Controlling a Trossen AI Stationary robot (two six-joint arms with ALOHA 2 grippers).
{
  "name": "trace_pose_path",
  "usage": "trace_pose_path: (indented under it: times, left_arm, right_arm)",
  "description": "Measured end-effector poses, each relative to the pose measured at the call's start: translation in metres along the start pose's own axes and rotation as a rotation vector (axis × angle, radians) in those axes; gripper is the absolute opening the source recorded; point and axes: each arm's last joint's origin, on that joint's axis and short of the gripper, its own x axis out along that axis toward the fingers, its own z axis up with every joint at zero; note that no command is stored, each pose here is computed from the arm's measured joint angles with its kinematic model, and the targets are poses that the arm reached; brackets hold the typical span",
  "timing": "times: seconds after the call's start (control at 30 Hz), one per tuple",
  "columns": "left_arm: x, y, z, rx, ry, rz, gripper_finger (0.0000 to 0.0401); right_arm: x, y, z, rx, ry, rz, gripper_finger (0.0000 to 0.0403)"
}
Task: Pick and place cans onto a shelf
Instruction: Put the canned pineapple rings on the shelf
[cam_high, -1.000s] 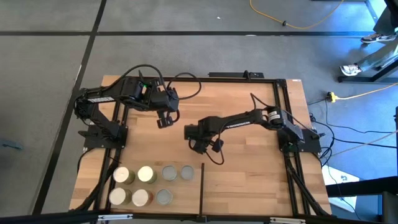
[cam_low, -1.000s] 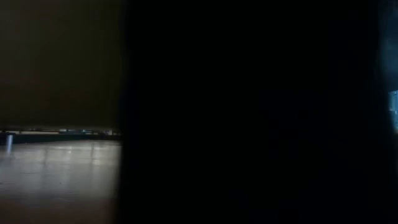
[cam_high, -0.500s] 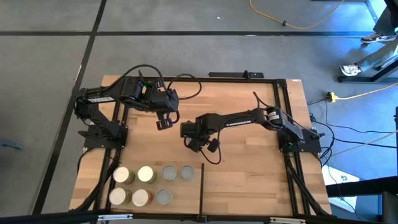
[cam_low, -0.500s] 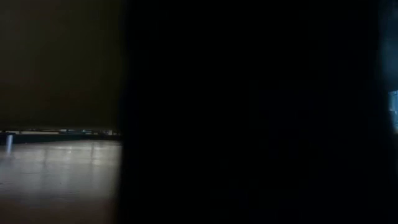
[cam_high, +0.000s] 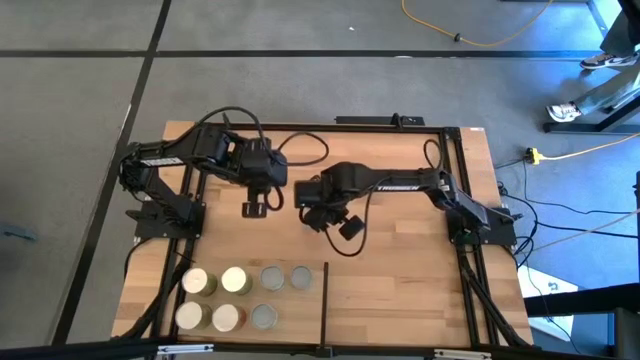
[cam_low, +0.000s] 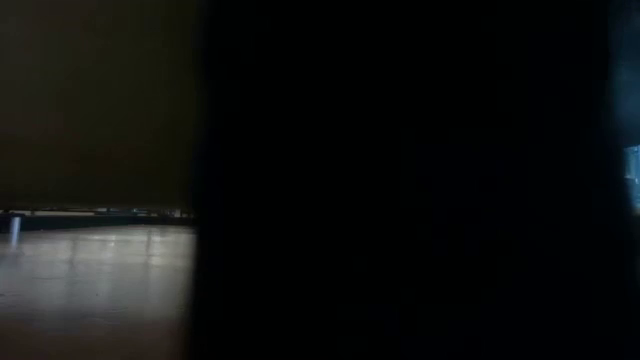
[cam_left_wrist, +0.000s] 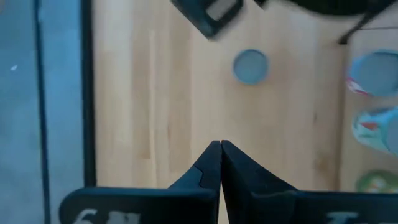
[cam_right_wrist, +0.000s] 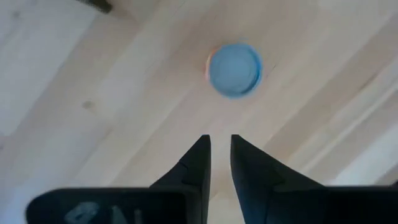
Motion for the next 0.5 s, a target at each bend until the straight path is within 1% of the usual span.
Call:
trace_pose_path:
  times: [0.1,0.2,0.27,0.33,0.5]
  left_arm:
    - [0.001,-0.001,0.0,0.0,0.003,-0.052,0.0]
    - [0.008,-0.006,-0.001,0.011,0.035,-0.151,0.0]
    - [0.014,-0.011,-0.003,0.042,0.059,-0.2,0.0]
    - [0.024,-0.017,-0.004,0.074,0.088,-0.219,0.0]
    - [0.055,-0.024,-0.009,0.13,0.152,-0.201,0.0]
  right_arm:
    - [-0.013,0.008,-0.009,0.034,0.019,0.017,0.0064]
    - [-0.033,0.011,-0.014,0.119,-0.029,-0.016,0.0055]
    - [-0.049,0.016,-0.019,0.139,-0.072,-0.011,0.0044]
    - [-0.067,0.021,-0.026,0.166,-0.11,-0.033,0.0031]
    - [-0.115,0.037,-0.049,0.244,-0.217,-0.09,0.0006]
